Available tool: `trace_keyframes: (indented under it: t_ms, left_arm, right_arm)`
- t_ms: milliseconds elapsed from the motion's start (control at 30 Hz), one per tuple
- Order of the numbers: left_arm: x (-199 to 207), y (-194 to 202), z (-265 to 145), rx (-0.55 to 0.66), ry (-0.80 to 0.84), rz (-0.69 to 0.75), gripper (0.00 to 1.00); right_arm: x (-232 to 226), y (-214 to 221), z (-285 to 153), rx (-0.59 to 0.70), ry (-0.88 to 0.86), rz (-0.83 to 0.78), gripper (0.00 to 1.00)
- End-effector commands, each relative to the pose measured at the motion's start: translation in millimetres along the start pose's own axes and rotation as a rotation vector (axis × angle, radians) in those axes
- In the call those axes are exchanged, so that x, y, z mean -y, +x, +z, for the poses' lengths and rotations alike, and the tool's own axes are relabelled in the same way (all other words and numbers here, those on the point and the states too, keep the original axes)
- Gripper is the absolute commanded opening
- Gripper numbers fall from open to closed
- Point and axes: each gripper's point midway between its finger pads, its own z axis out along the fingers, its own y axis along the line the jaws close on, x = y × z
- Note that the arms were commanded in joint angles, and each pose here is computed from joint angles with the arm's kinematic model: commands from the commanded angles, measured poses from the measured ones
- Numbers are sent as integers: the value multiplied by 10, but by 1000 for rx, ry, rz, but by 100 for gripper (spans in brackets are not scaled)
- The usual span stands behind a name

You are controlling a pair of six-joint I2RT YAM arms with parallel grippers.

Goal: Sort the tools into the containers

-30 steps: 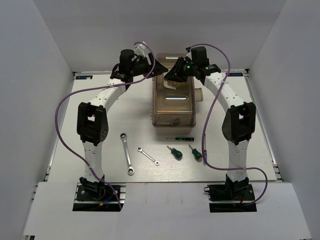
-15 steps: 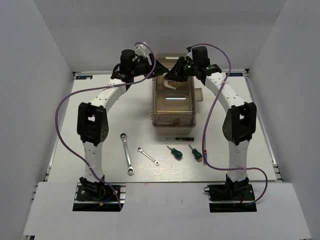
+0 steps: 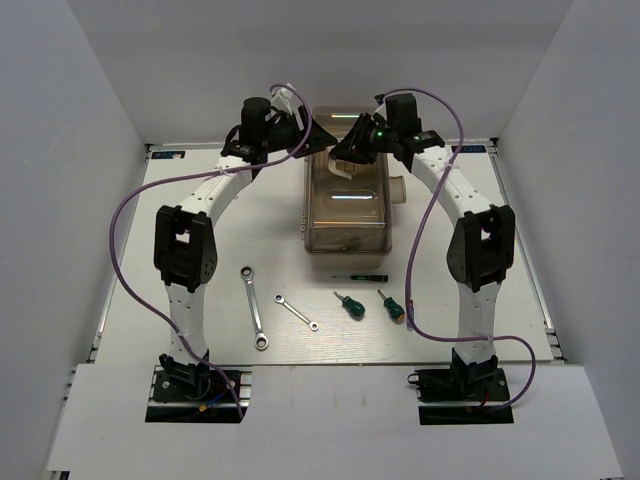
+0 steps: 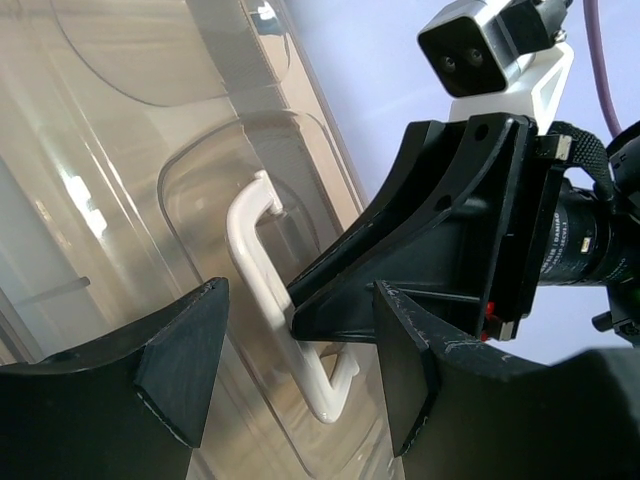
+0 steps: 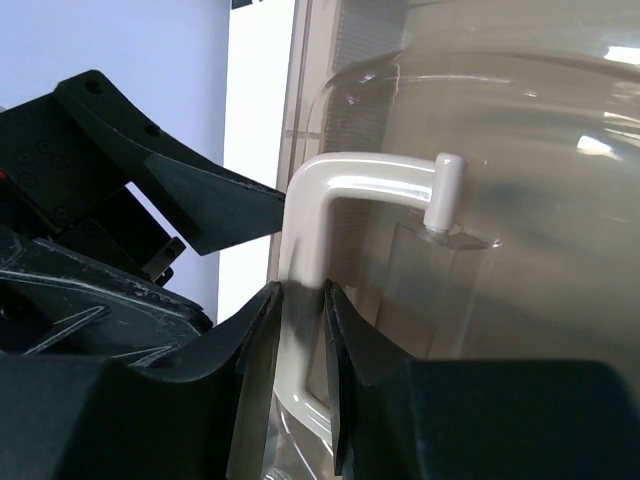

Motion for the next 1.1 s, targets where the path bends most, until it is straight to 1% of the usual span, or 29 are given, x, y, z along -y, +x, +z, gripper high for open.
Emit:
trace_keyframes:
  t_ms: [0,67,167,233,267,333,467,500,600,667,700,800,833,900,933,1067]
  left_arm:
    - [102,53,-16,-39,-6,-15,70]
    - [49,121,-5,-63,-14,-34,70]
    - [58,123,2,-73,-10,-38,70]
    - [132,140,20,-80,7,-31,70]
    - [71,187,39,-94,-5,-45,70]
    - [116,166,33,-94,9,-39,70]
    - [73,204,60,-114,4,-54,70]
    - [61,294,97,-139,6,-65,70]
    - [61,288,104,-144,1,-71,70]
    - [50,304,99,-151,-5,-78,70]
    - [89,340,120,-158,0,-85,70]
    - [25,371,140,-163,-17,-96,70]
    - [25,371,140,-163,-17,-96,70]
    - [25,371,140,-163,-17,-96,70]
    - [25,371,140,-163,-17,-96,70]
    - [52,421,156,-175,-16,-100,69]
  right_arm:
    - [-530,-112,-302,47,-133,-58,29]
    - [-532,-114,-298,48,-137,-61,29]
    - [-549,-118,-313,48,-144,-61,29]
    - [-549,-130,-322,51,-148,-59,29]
    - [-549,-121,-321,46,-150,-57,29]
    - [-564,-102,-319,43,-155,-57,29]
    - [-585,-96,-334,45,-167,-68,29]
    - [-584,-89,-336,42,-168,-66,29]
    - [-596,-72,-340,39,-175,-69,29]
    - [-578,-78,-361,41,-178,-66,33]
    - [-600,-48,-362,35,-184,-70,37]
    - [-603,-30,-403,36,-191,-83,43]
    - [-576,-22,-411,34,-187,-81,47]
    - [-578,-49,-464,45,-187,-90,53]
    - [-570,-49,-496,49,-182,-98,58]
    - [-525,-136,-614,79,-175,-109,61]
